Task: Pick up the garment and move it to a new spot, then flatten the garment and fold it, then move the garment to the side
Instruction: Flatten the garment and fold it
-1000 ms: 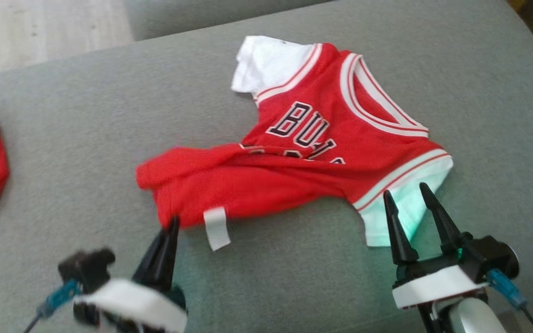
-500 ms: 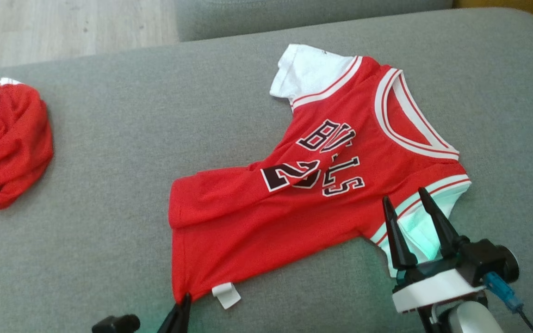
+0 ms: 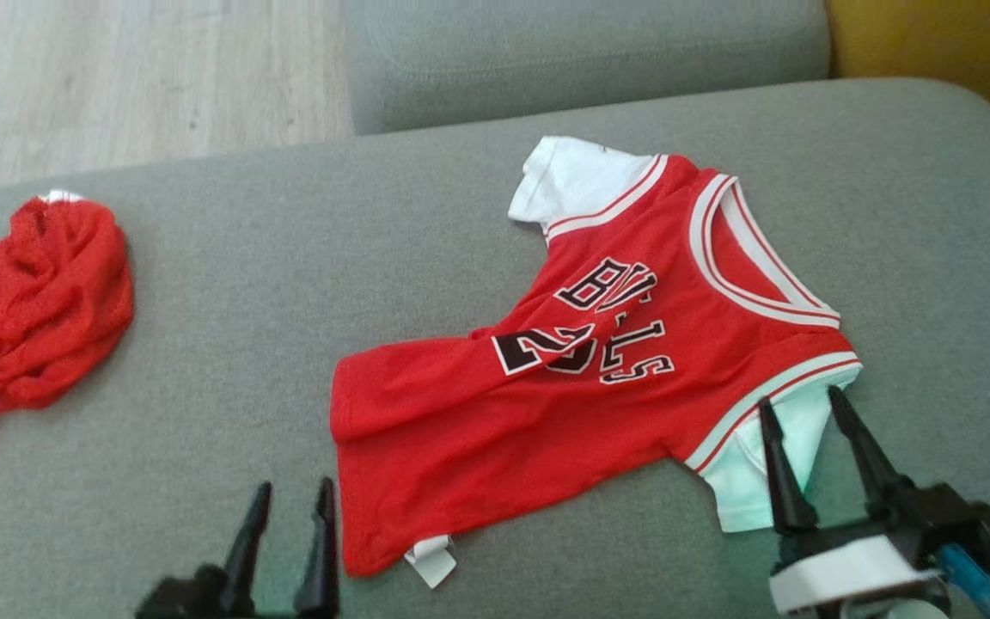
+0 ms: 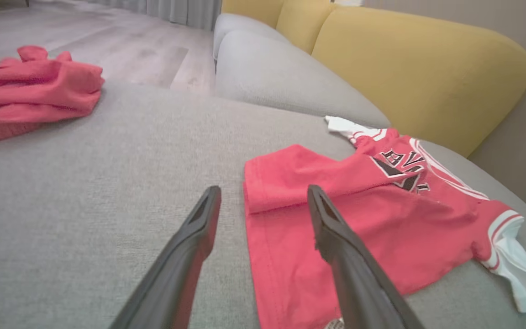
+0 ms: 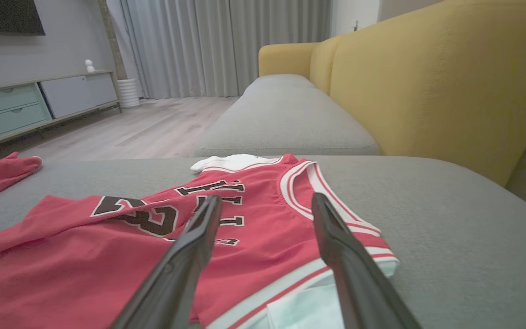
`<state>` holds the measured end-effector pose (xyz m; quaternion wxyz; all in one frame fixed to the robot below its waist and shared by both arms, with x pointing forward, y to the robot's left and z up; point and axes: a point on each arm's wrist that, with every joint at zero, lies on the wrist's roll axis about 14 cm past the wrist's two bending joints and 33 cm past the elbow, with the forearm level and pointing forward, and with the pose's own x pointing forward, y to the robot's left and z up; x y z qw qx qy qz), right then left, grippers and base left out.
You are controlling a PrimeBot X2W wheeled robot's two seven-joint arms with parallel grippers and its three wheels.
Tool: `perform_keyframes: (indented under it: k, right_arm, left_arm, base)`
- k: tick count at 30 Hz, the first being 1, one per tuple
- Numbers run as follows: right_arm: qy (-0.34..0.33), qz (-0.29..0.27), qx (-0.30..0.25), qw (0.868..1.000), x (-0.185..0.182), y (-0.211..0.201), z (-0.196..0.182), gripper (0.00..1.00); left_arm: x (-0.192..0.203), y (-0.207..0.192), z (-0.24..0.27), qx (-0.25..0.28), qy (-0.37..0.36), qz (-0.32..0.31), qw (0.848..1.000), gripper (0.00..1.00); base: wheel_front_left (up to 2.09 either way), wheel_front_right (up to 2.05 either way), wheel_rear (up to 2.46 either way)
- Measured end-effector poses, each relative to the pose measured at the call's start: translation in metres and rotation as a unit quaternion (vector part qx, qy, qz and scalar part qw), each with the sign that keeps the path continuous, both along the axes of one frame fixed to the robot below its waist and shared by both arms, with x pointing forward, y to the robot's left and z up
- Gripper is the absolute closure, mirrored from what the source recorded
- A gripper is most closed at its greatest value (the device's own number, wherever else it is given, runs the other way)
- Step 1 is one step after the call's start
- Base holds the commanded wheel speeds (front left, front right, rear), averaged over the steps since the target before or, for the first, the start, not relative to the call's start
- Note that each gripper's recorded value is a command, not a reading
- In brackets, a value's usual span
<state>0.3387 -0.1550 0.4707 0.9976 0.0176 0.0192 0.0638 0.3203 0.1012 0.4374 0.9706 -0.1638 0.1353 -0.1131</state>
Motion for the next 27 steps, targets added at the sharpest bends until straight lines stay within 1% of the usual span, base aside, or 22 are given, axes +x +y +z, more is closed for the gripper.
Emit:
perform_keyframes:
  k: [2, 4, 6, 9, 10, 12, 17, 19, 21, 24, 27]
  right_arm:
    - [-0.001, -0.011, -0.004, 1.000, -0.005, -0.008, 0.001, 0.00]
    - [0.002, -0.022, -0.009, 1.000, -0.011, -0.015, -0.001, 0.00]
    - [0.003, -0.033, -0.011, 0.999, -0.015, -0.022, -0.002, 0.00]
    - [0.001, -0.049, -0.013, 0.999, -0.018, -0.031, 0.000, 0.00]
    - [0.002, -0.056, -0.013, 0.998, -0.021, -0.035, -0.001, 0.00]
    - [0.006, -0.062, -0.013, 0.998, -0.023, -0.038, -0.002, 0.00]
    - [0.005, -0.071, -0.009, 0.997, -0.017, -0.042, -0.001, 0.00]
    - [0.000, -0.077, -0.009, 0.997, -0.012, -0.045, 0.003, 0.00]
    - [0.000, -0.085, -0.007, 0.996, -0.011, -0.050, 0.004, 0.00]
    - [0.009, -0.100, -0.005, 0.995, -0.014, -0.058, 0.000, 0.00]
    - [0.020, -0.116, -0.001, 0.993, -0.019, -0.065, -0.006, 0.00]
  left_arm:
    - [-0.004, -0.004, 0.008, -0.001, -0.020, -0.006, 1.000, 0.00]
    - [-0.012, -0.018, 0.009, -0.008, -0.027, -0.025, 0.999, 0.00]
    - [-0.015, -0.035, 0.012, -0.015, -0.037, -0.055, 0.998, 0.00]
    - [-0.013, -0.058, 0.015, -0.010, -0.054, -0.106, 0.993, 0.00]
    - [-0.010, -0.078, 0.017, -0.010, -0.063, -0.148, 0.987, 0.00]
    - [-0.008, -0.104, 0.019, -0.008, -0.074, -0.203, 0.976, 0.00]
    - [0.011, -0.164, 0.025, 0.018, -0.094, -0.318, 0.943, 0.00]
    - [0.023, -0.182, 0.026, 0.027, -0.099, -0.343, 0.934, 0.00]
    - [0.033, -0.197, 0.021, 0.047, -0.095, -0.370, 0.923, 0.00]
    - [0.040, -0.213, 0.005, 0.069, -0.075, -0.402, 0.910, 0.00]
    - [0.044, -0.221, -0.017, 0.096, -0.049, -0.425, 0.899, 0.00]
  base:
    - [0.00, 0.00, 0.00]
    - [0.00, 0.00, 0.00]
    - [0.00, 0.00, 0.00]
    - [0.00, 0.00, 0.00]
    - [0.00, 0.00, 0.00]
    - [0.00, 0.00, 0.00]
    - [0.00, 0.00, 0.00]
    - [0.00, 0.00, 0.00]
    - [0.00, 0.00, 0.00]
    - [0.00, 0.00, 0.00]
    - [0.00, 0.00, 0.00]
